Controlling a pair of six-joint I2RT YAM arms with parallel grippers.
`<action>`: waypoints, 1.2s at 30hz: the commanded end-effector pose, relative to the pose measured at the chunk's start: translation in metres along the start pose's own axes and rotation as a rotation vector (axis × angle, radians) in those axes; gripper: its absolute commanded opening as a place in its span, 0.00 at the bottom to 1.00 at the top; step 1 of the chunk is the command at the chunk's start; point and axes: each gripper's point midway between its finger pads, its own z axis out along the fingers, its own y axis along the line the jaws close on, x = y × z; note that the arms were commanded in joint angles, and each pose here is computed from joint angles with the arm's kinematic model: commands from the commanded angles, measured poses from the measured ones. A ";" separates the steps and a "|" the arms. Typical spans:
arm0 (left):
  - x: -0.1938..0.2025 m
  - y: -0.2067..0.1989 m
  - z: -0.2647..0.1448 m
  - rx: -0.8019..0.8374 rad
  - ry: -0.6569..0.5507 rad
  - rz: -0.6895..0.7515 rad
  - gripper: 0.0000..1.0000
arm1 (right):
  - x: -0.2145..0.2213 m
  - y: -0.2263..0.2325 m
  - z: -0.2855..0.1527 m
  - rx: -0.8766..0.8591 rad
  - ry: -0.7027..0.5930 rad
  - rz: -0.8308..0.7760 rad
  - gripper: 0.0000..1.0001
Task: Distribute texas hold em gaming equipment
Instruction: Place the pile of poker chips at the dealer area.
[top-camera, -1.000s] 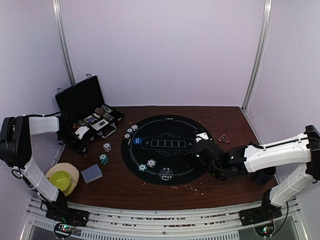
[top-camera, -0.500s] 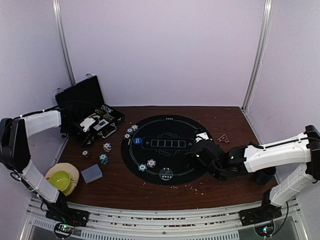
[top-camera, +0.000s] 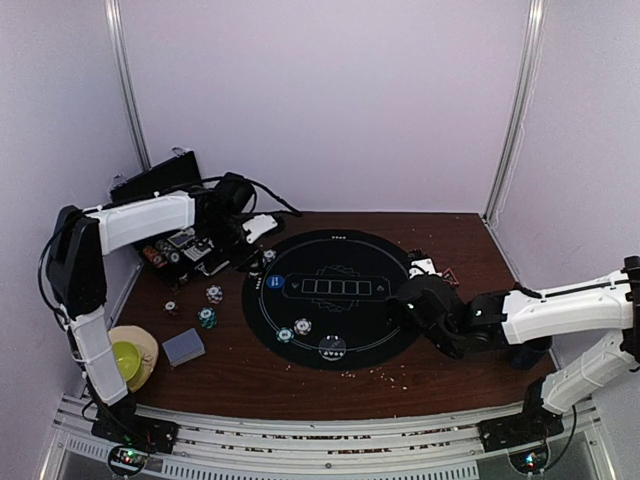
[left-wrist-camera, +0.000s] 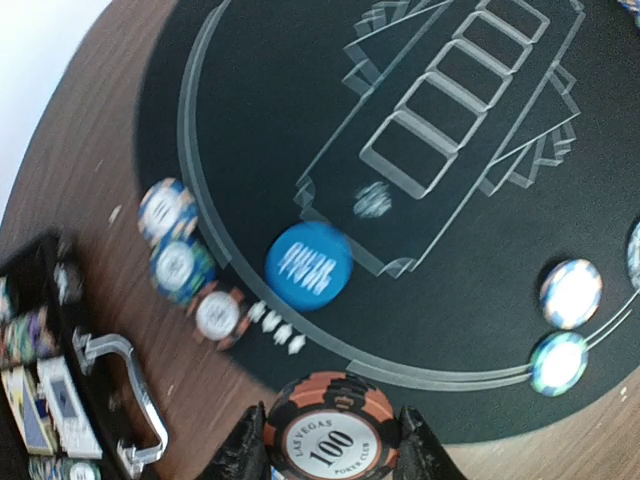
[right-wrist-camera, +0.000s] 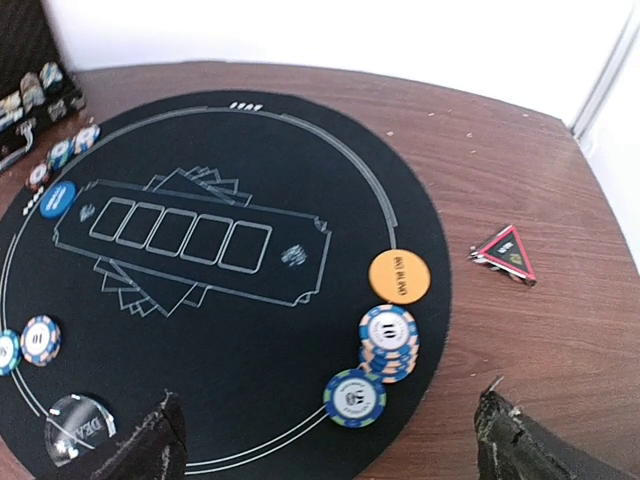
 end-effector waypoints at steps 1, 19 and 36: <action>-0.039 -0.041 0.010 0.044 -0.005 0.081 0.02 | -0.019 -0.028 -0.009 0.057 -0.081 0.098 1.00; -0.029 -0.127 0.033 0.212 0.018 0.308 0.00 | -0.019 -0.026 -0.009 0.021 -0.070 0.102 1.00; 0.014 -0.196 0.018 0.337 -0.025 0.484 0.00 | -0.017 -0.022 -0.006 0.021 -0.060 0.086 1.00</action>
